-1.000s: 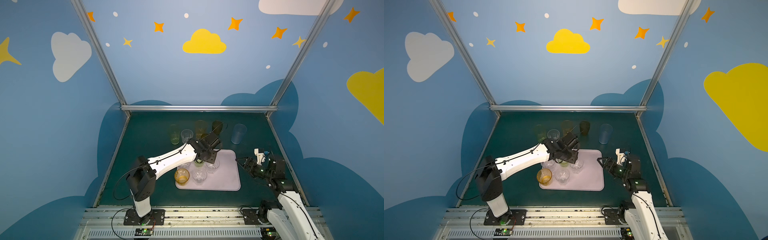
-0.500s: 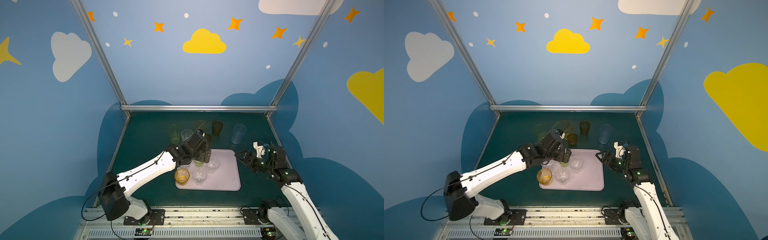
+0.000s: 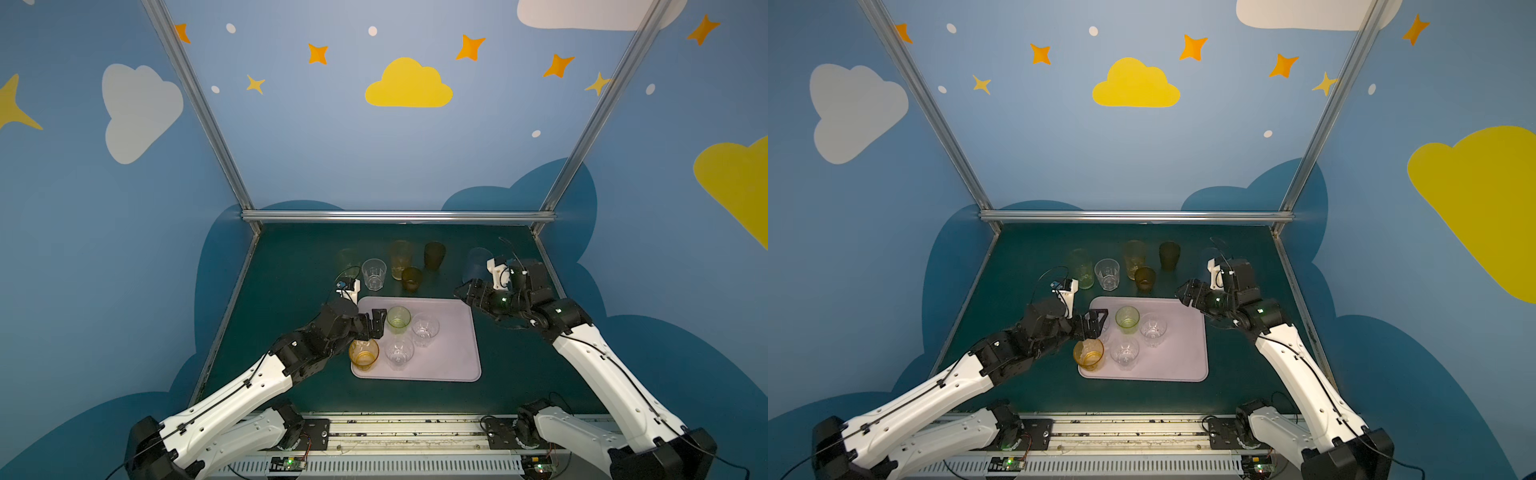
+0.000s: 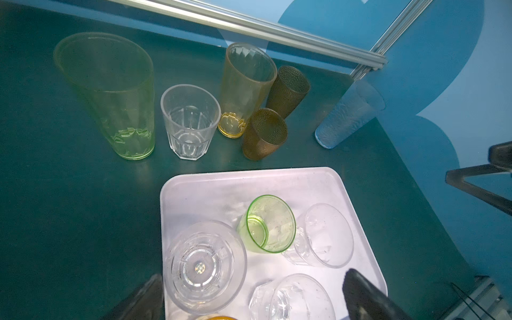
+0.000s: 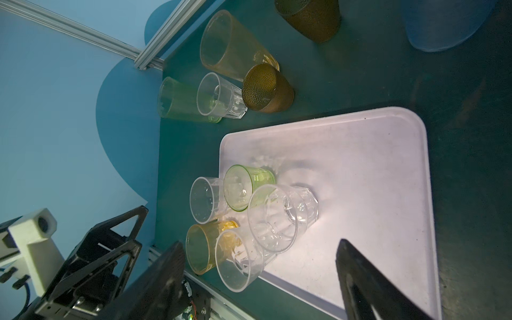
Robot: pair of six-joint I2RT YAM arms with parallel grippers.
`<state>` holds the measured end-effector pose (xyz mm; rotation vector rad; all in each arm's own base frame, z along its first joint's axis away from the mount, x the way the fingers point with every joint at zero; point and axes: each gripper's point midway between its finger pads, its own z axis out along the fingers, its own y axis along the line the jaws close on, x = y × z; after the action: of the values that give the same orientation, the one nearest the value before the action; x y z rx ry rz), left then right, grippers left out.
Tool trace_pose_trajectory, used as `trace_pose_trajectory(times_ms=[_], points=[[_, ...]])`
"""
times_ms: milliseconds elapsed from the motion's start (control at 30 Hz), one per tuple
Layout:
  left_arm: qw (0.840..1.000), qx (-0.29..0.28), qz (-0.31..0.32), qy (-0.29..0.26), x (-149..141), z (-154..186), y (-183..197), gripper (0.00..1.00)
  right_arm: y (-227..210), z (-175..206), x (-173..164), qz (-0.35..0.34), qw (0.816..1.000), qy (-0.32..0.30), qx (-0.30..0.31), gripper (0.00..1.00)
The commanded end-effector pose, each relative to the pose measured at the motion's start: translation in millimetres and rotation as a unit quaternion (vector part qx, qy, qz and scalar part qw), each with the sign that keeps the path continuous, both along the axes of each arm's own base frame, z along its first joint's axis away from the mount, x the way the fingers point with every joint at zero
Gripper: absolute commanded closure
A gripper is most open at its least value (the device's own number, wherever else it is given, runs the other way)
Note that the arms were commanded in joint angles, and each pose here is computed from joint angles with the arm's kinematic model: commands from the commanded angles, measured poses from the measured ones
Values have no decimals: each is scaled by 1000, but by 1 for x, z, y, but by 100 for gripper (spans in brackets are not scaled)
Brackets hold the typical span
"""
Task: Place the glasses into the tray
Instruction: Place the glass on the tray, then pick up the glass from the top-center of the table.
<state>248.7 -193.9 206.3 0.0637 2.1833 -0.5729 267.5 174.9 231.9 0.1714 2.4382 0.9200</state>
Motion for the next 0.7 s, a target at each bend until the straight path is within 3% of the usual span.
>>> trace_pose_trajectory(times_ms=[0, 433, 667], points=[[1000, -16, 15, -16, 1, 5, 7, 0, -2, -2, 4, -11, 999, -5, -32, 16], [995, -31, 70, -59, 13, 3, 24, 0, 14, -5, 16, 27, 997, 2, -66, 18], [994, -15, 87, -63, 24, 3, 24, 0, 15, -19, 28, 34, 993, -1, -116, 30]])
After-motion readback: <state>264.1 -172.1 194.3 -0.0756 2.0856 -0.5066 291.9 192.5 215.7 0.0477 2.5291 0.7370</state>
